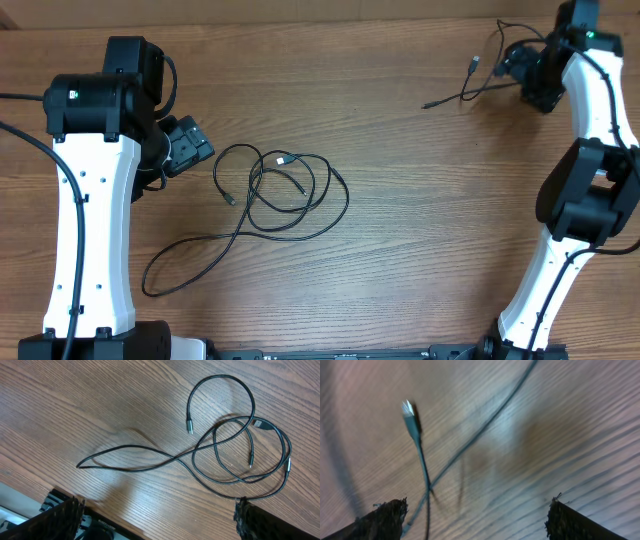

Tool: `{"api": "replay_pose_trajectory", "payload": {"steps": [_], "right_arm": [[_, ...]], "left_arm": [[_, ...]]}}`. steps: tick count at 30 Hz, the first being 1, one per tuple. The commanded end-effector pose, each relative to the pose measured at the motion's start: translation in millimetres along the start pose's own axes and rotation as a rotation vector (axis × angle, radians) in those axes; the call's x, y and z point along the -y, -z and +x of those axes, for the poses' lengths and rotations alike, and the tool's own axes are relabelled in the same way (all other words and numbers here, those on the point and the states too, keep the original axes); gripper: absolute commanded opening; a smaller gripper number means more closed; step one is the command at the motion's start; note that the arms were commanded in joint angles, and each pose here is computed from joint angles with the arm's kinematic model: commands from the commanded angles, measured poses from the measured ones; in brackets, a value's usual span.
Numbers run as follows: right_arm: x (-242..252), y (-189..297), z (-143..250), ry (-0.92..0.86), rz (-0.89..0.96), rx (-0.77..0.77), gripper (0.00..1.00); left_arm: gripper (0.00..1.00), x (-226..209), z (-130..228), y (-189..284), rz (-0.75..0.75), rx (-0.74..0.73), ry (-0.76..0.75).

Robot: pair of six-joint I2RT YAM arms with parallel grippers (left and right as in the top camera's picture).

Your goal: Untangle cables

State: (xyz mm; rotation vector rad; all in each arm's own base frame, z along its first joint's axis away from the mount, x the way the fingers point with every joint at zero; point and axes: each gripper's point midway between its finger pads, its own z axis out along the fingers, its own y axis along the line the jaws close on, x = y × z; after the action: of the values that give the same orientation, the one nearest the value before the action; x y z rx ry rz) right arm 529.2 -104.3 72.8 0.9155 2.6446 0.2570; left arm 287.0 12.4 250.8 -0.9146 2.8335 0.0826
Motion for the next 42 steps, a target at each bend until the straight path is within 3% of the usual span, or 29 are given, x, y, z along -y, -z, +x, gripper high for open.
{"api": "replay_pose_trajectory", "payload": {"steps": [1,17,25,30,32,42], "right_arm": [[-13.6,-27.1,31.6,0.004,-0.061,-0.093,0.9],[-79.9,-60.4,71.2,0.125,-0.168,-0.081,0.89],[-74.2,-79.0,76.1,0.055,-0.099,-0.064,0.73],[-80.2,-79.2,67.7,0.061,-0.123,-0.028,0.49],[-82.3,-79.4,65.4,0.064,-0.131,-0.017,0.44],[-89.9,-80.2,55.9,0.072,-0.16,0.026,0.42]], "left_arm": [[0.99,0.0,1.0,-2.6,-0.004,-0.008,-0.006],[1.0,0.1,1.0,-2.6,-0.004,-0.008,-0.006],[1.0,0.1,1.0,-2.6,-0.004,-0.008,-0.006],[0.99,0.1,1.0,-2.6,-0.004,-0.008,-0.006],[1.0,0.1,1.0,-2.6,-0.004,-0.008,-0.006],[0.99,0.1,1.0,-2.6,-0.004,-0.008,-0.006]]}}
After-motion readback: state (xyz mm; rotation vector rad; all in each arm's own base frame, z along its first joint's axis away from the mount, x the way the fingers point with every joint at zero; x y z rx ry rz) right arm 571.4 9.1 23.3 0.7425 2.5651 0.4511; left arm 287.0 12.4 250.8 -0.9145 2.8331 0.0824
